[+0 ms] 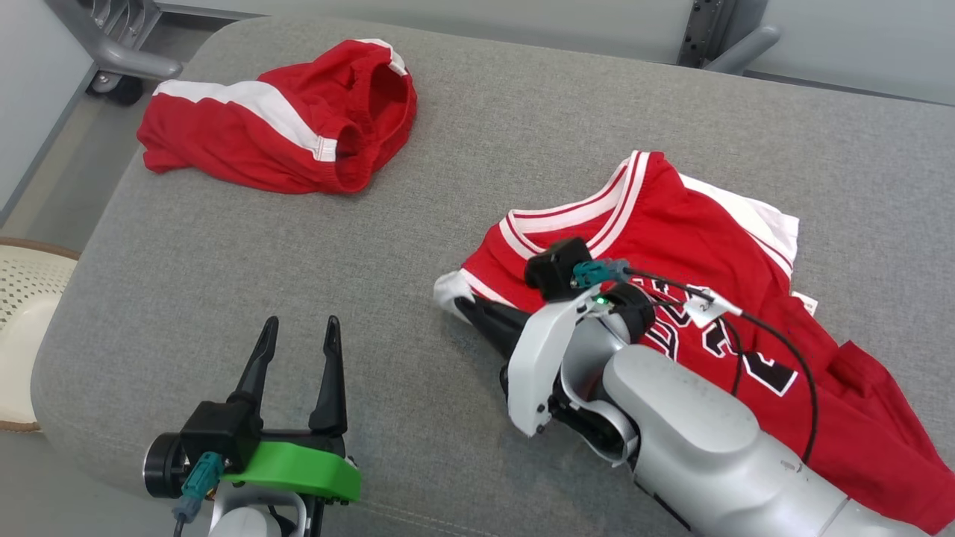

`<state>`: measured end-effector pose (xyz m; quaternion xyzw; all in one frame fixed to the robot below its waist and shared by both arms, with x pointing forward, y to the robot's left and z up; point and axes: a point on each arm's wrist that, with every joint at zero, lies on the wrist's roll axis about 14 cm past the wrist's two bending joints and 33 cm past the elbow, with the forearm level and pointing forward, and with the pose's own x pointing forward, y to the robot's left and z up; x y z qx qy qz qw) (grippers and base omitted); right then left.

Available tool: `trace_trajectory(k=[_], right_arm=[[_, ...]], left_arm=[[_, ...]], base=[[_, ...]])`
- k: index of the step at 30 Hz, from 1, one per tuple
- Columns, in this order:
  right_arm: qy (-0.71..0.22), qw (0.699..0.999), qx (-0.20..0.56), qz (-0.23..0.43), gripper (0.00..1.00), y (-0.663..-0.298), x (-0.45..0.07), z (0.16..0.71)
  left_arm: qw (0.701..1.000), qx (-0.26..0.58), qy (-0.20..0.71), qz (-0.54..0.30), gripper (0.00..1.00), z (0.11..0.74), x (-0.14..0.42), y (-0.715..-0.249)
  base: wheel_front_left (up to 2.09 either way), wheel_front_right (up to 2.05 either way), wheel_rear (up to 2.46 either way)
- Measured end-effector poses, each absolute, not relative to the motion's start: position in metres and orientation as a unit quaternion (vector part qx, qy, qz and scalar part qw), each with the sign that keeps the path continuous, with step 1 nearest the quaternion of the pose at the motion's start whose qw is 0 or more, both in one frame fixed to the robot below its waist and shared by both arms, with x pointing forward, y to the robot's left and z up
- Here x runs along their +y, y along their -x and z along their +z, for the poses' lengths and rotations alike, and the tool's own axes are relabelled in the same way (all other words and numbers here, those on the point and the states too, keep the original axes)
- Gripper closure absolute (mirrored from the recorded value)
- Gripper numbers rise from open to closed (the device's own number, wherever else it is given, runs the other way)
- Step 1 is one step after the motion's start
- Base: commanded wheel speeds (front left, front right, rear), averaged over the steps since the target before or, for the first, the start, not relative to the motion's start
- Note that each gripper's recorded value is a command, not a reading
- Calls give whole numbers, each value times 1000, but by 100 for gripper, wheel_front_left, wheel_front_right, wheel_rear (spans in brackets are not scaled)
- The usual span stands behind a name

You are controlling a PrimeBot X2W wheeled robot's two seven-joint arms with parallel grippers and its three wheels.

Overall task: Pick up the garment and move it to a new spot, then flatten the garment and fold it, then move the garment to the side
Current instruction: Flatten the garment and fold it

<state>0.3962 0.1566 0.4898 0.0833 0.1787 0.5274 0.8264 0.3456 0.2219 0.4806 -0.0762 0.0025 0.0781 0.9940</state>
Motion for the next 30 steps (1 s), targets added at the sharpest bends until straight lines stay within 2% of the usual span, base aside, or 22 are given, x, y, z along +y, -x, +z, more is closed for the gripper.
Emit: trace_trajectory(k=[3,4,5,6,12,16,18,19,24,30], right_arm=[[-75,808,209,546,100,-371,164,468],[-79,803,216,550,86,-365,165,464],[-79,803,216,550,34,-365,165,464],[-82,799,221,553,0,-360,167,462],[-112,801,200,553,0,-355,165,472],[-125,828,162,522,0,-378,143,484],[-120,848,143,497,0,-397,123,488],[-107,868,128,468,0,-415,99,491],[-61,912,111,389,0,-453,29,494],[-26,942,135,306,0,-461,-47,481]], left_arm=[[994,4,77,83,0,480,224,-345],[994,4,77,83,0,480,224,-345],[994,4,77,83,0,480,224,-345],[994,4,77,83,0,479,224,-345],[994,4,79,78,0,479,220,-348],[994,3,82,70,0,479,215,-350],[994,3,83,64,0,479,212,-351],[995,0,84,57,0,481,208,-353],[995,-6,88,40,0,484,197,-354],[995,-13,91,29,0,489,190,-354]], base=[[0,0,0],[0,0,0],[0,0,0],[0,0,0],[0,0,0],[0,0,0],[0,0,0],[0,0,0],[0,0,0],[0,0,0]])
